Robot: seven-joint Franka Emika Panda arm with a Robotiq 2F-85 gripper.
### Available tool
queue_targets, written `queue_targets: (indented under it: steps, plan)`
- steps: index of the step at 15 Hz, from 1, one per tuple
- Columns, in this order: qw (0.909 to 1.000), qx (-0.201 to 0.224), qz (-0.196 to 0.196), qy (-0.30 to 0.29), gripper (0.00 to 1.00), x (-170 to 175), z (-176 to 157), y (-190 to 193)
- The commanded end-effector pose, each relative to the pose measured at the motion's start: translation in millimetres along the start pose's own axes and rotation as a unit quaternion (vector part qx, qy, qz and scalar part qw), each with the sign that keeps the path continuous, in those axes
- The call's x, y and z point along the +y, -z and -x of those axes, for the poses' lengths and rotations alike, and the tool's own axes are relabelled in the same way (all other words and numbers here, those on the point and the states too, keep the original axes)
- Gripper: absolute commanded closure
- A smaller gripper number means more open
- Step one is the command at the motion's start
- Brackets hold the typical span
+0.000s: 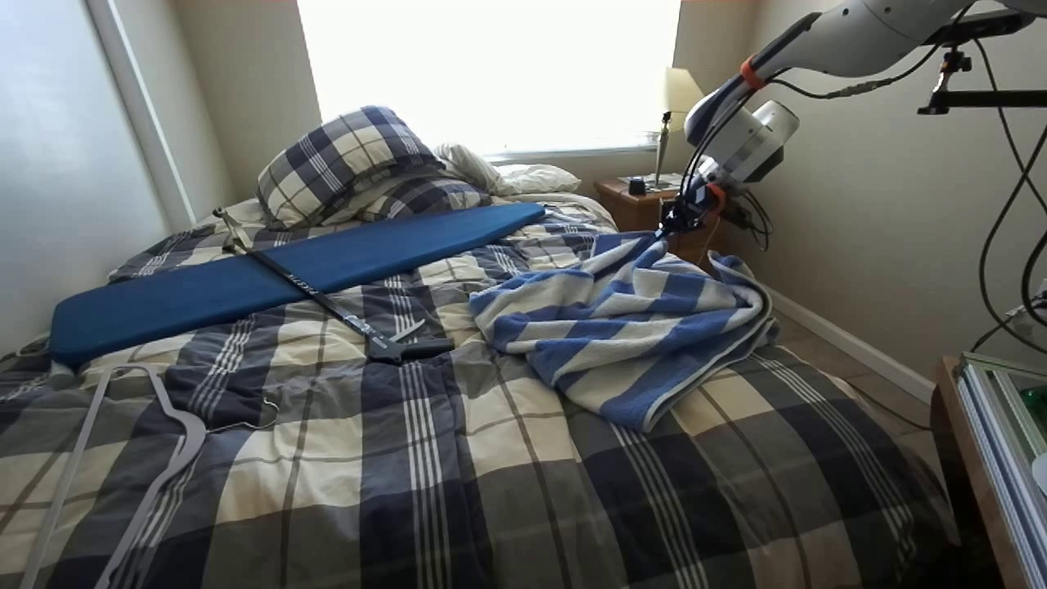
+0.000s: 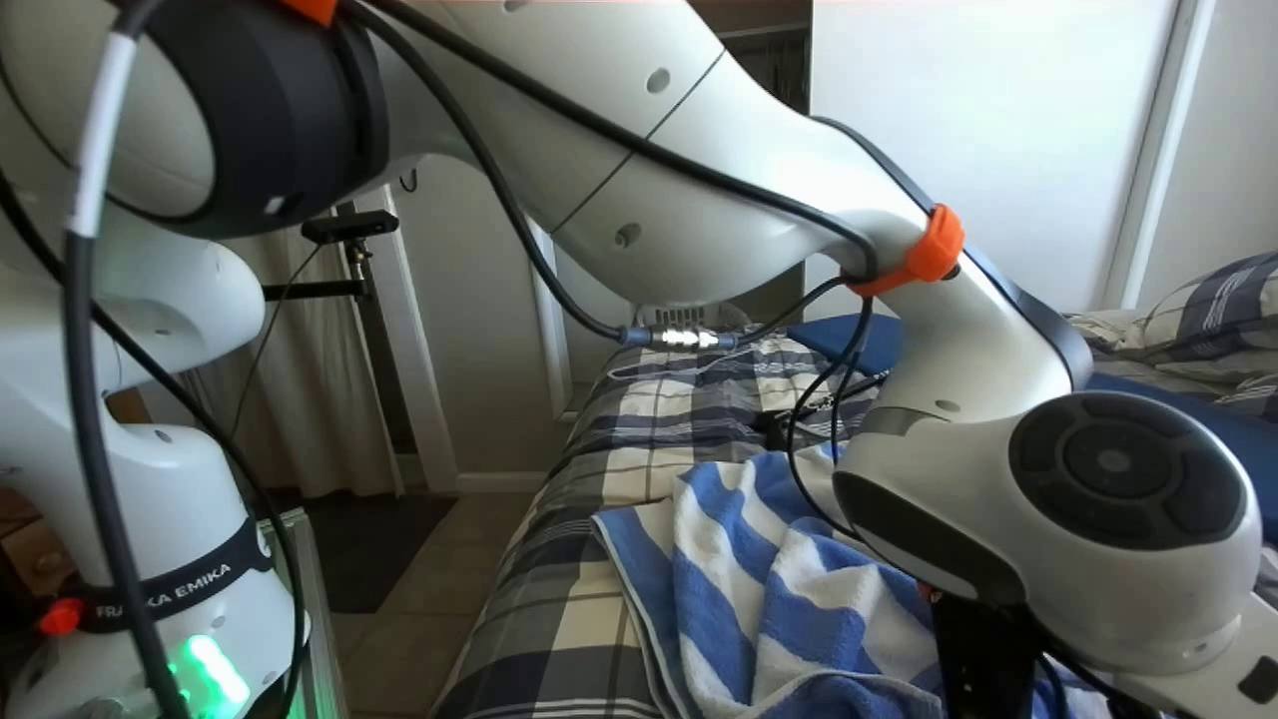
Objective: Fold the striped blue and white towel in half from left to right
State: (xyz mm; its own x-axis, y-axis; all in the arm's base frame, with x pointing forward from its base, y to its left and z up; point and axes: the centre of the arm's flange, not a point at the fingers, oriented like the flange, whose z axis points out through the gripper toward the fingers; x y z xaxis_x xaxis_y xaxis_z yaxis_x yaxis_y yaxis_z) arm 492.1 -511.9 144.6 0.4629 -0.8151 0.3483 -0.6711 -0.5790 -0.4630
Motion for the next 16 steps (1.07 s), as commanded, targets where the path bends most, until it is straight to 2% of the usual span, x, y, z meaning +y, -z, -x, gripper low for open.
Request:
queue_targets:
  steps: [1,3,5,8,13,16]
  plan:
    - [1.0,0.001,-0.001,0.0,0.96,-2,0,1]
    - [1.0,0.002,-0.002,0.001,0.99,-5,-1,3]
    - [0.9971,0.058,0.039,-0.03,0.99,5,-19,0]
    - [0.989,0.116,0.068,-0.061,0.99,42,-55,7]
    - [0.9661,0.198,0.125,-0.108,0.99,105,-96,13]
    - [0.9495,0.238,0.152,-0.136,0.99,126,-110,2]
